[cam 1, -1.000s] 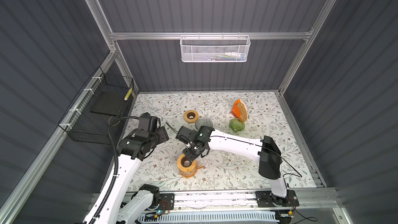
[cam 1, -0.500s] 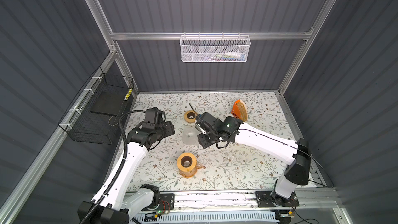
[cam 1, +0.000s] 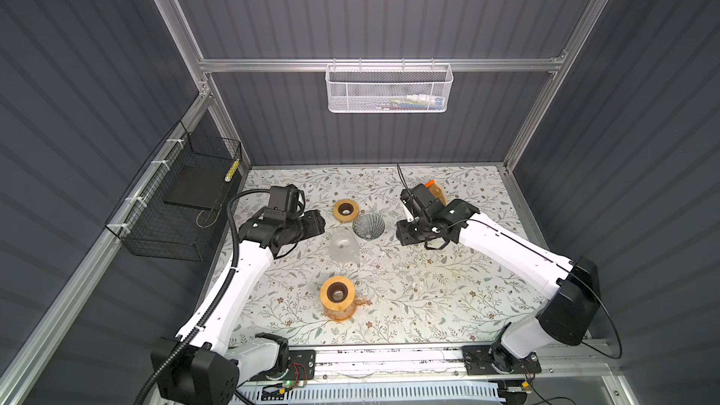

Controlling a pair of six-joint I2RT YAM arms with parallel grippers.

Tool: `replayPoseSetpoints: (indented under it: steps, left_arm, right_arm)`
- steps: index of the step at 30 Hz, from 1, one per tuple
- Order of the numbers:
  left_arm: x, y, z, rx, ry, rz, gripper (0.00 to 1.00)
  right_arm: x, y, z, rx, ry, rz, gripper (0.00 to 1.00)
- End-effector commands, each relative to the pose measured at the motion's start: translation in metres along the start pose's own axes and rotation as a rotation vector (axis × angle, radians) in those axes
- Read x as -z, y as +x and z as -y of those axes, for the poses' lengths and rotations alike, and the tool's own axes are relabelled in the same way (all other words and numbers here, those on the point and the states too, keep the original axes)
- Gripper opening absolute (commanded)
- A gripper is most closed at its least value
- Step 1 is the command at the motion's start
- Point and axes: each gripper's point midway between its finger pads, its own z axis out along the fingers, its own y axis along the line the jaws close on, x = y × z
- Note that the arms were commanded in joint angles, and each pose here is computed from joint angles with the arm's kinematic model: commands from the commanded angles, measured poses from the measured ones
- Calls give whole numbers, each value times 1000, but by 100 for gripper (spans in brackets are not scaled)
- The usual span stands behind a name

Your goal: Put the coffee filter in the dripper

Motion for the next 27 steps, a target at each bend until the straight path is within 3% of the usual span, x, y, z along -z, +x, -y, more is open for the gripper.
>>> replayPoseSetpoints:
  steps: [1, 13, 27]
  left_arm:
    - [-1, -10, 21, -21, 75, 7, 62]
    - [-30, -25, 43, -95, 90, -34, 61]
    - [-49, -46, 58, -145, 130, -8, 61]
  right_arm:
    - [2, -5, 23, -49, 1, 19, 47]
    - [-8, -1, 107, -269, 56, 12, 48]
    - [-57, 2, 145, -383, 100, -59, 48]
